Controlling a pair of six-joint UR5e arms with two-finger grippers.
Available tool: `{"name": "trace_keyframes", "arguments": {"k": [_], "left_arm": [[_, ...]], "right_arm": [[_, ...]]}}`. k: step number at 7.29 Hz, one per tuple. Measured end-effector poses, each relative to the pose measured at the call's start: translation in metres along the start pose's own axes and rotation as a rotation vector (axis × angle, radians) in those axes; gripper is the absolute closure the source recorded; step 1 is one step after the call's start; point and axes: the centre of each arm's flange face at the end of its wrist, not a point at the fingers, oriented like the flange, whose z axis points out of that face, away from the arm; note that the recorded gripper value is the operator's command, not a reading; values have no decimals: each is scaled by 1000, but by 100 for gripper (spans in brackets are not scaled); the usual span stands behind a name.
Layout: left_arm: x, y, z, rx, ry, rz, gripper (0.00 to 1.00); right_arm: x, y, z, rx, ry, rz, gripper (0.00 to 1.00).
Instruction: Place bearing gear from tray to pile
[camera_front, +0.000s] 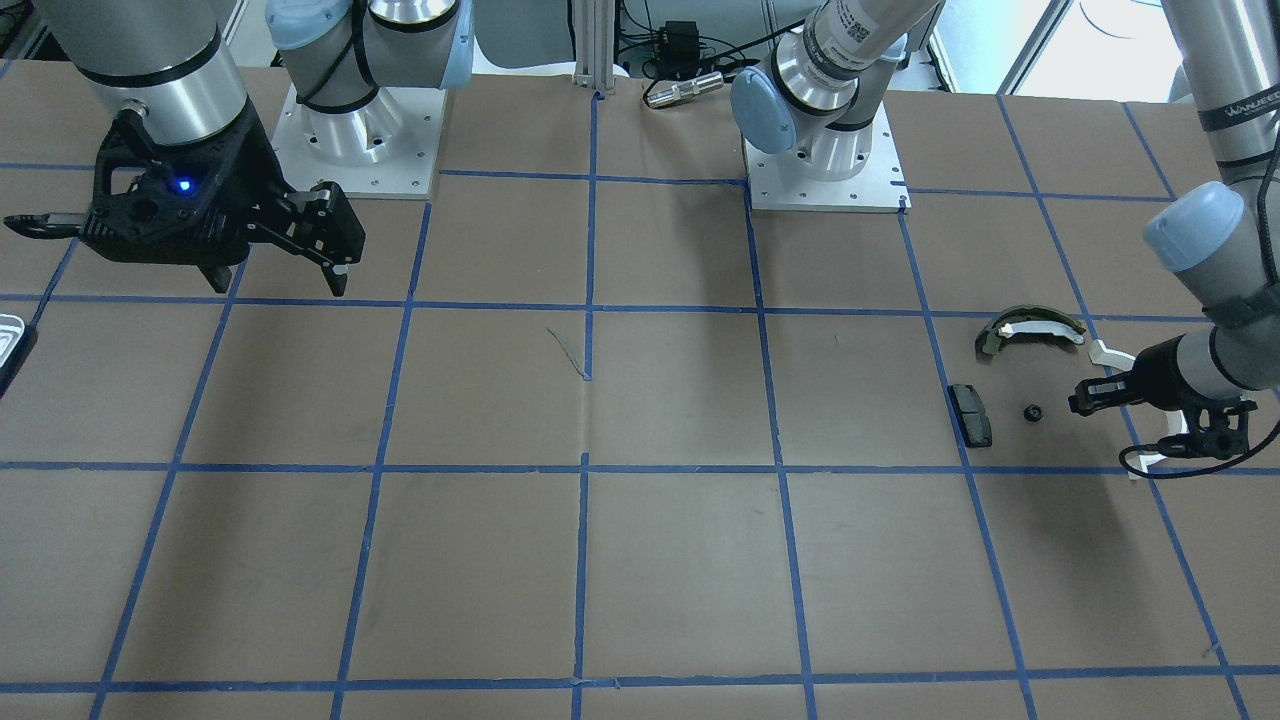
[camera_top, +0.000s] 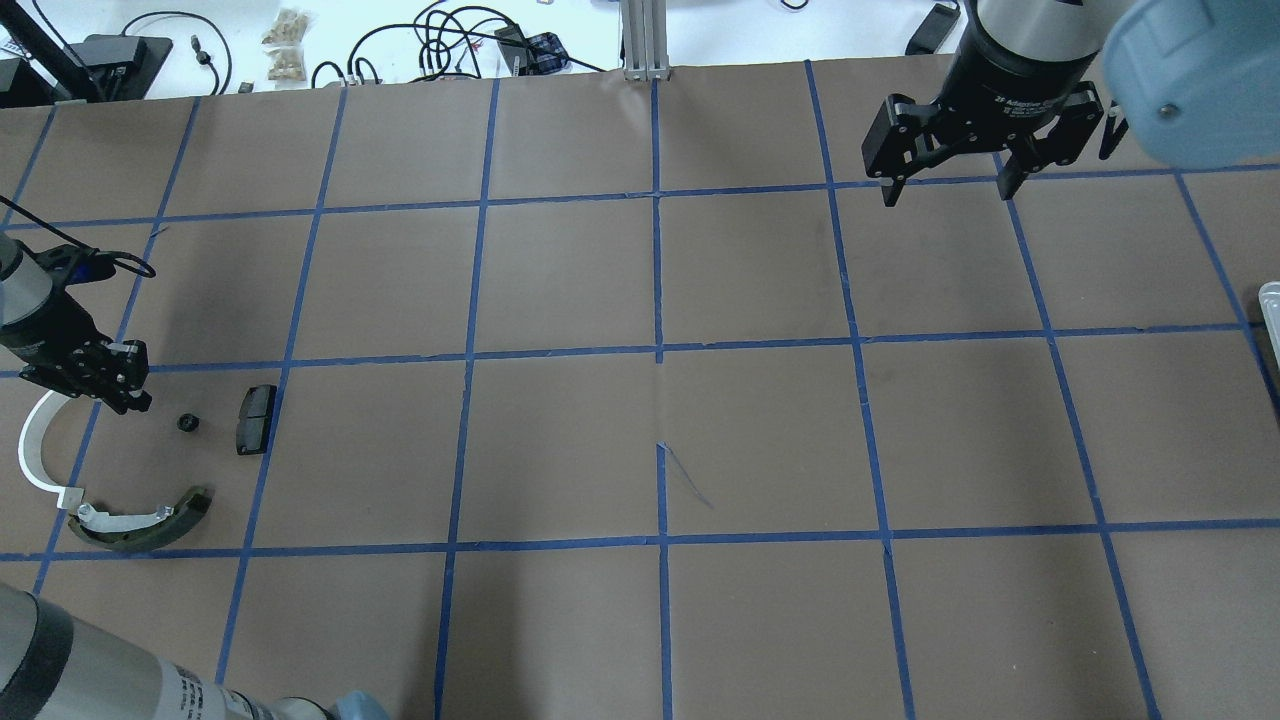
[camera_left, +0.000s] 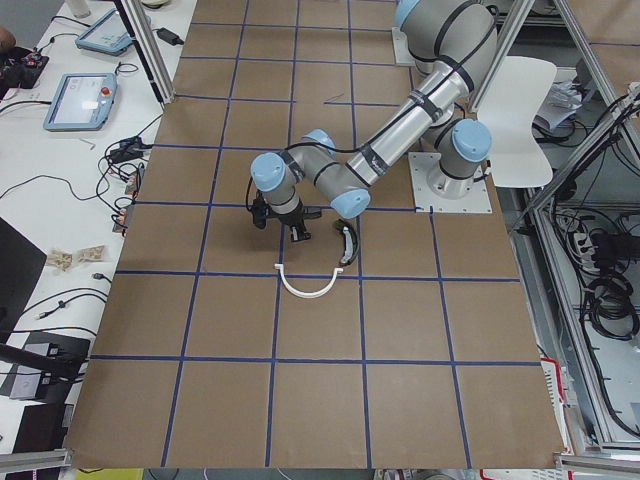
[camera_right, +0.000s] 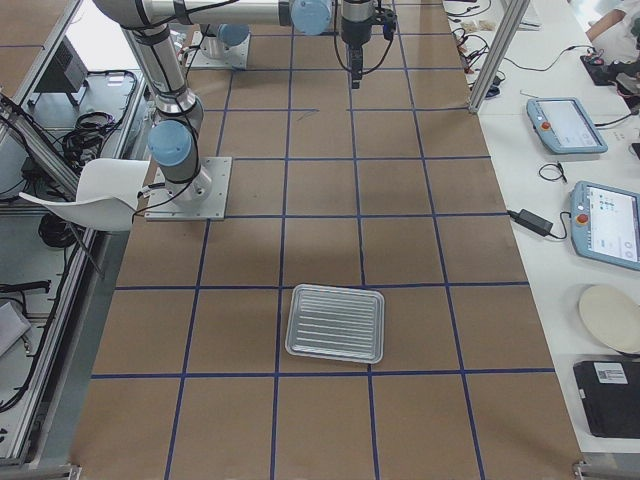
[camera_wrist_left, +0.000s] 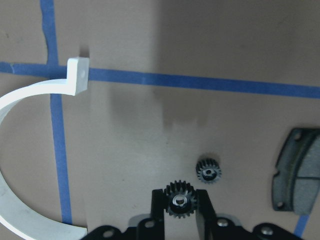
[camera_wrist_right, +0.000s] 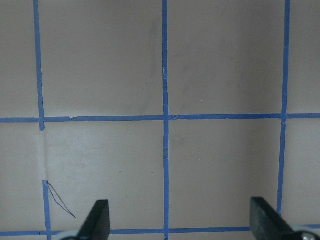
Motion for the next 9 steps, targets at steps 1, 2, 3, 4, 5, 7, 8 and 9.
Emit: {"name": "trace_keyframes", "arguments": {"k": [1, 2, 3, 4, 5, 7, 8, 9], "left_arm": [[-2, -2, 8, -8, 6, -1, 100], [-3, -5, 14, -16, 12, 0, 100], [-2, -7, 18, -20, 17, 2, 100], [-2, -7, 22, -24, 21, 3, 100], [0, -6, 26, -30, 25, 5, 100], [2, -5, 29, -35, 29, 8, 73], [3, -5, 29, -35, 29, 9, 27], [3, -4, 28, -34, 28, 11, 12]], "right_arm": [[0, 1, 2, -5, 2, 0, 0], [0, 2, 5, -11, -1, 0, 0], [-1, 3, 7, -15, -7, 1, 0], [-1, 3, 8, -16, -11, 2, 0], [-1, 3, 8, -16, -13, 2, 0], [-2, 3, 8, -16, -14, 4, 0], [-2, 3, 8, -16, -14, 5, 0], [-2, 3, 8, -16, -13, 5, 0]]}}
